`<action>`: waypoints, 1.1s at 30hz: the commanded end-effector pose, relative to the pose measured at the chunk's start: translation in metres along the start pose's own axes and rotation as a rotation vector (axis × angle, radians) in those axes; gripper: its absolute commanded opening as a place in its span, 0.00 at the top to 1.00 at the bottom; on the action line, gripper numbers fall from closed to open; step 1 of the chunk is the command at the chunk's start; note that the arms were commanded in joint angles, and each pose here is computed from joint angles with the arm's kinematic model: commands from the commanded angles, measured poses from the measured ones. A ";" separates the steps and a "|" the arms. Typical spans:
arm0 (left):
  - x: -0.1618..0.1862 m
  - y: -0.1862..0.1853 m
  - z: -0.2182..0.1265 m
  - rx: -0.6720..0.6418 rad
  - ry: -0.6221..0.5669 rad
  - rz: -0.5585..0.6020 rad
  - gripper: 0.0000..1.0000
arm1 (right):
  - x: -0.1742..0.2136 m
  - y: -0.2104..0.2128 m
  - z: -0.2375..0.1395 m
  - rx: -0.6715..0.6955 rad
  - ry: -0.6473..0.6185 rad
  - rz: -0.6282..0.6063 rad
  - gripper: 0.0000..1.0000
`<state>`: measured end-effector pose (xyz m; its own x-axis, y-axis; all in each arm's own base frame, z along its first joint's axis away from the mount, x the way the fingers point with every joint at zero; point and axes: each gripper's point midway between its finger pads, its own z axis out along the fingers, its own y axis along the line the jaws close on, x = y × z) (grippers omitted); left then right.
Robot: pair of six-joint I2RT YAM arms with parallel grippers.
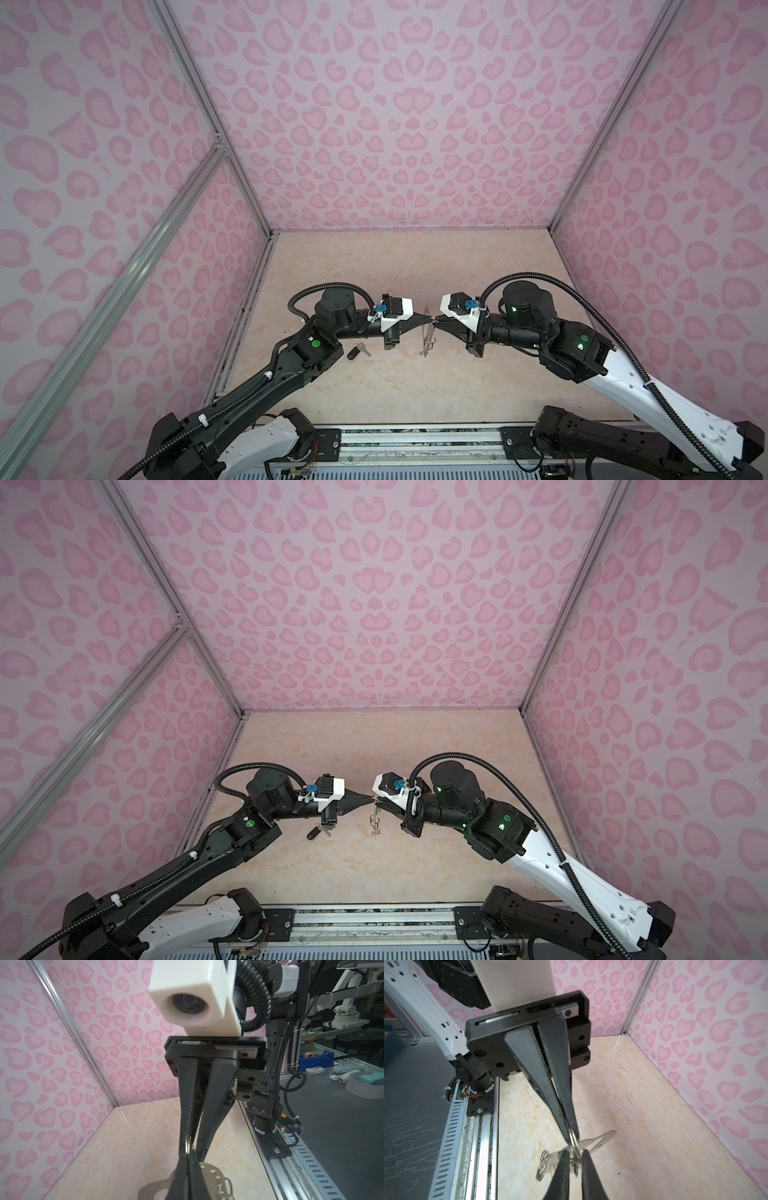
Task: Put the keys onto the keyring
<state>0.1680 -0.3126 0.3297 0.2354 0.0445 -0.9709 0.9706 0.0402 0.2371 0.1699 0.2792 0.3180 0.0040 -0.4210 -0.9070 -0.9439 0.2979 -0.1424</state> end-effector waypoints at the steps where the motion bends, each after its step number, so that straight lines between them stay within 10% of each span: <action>1: -0.007 -0.001 0.000 0.016 -0.015 0.033 0.97 | -0.005 0.003 0.001 -0.020 -0.029 0.006 0.87; 9: -0.003 -0.001 -0.002 0.011 0.011 0.051 0.97 | -0.002 0.006 0.004 -0.041 -0.015 0.012 1.00; 16: 0.007 0.013 -0.008 -0.057 0.194 0.150 0.68 | 0.014 0.006 0.004 -0.043 0.085 0.032 1.00; 33: 0.027 0.002 0.000 -0.001 0.444 0.342 0.73 | 0.020 0.007 0.007 -0.079 0.169 0.039 1.00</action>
<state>0.1742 -0.3130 0.3066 0.4777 0.4436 -0.7583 0.8555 -0.0387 0.5163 0.1666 0.2777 0.2939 -0.0955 -0.5547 -0.8265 -0.9619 0.2652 -0.0669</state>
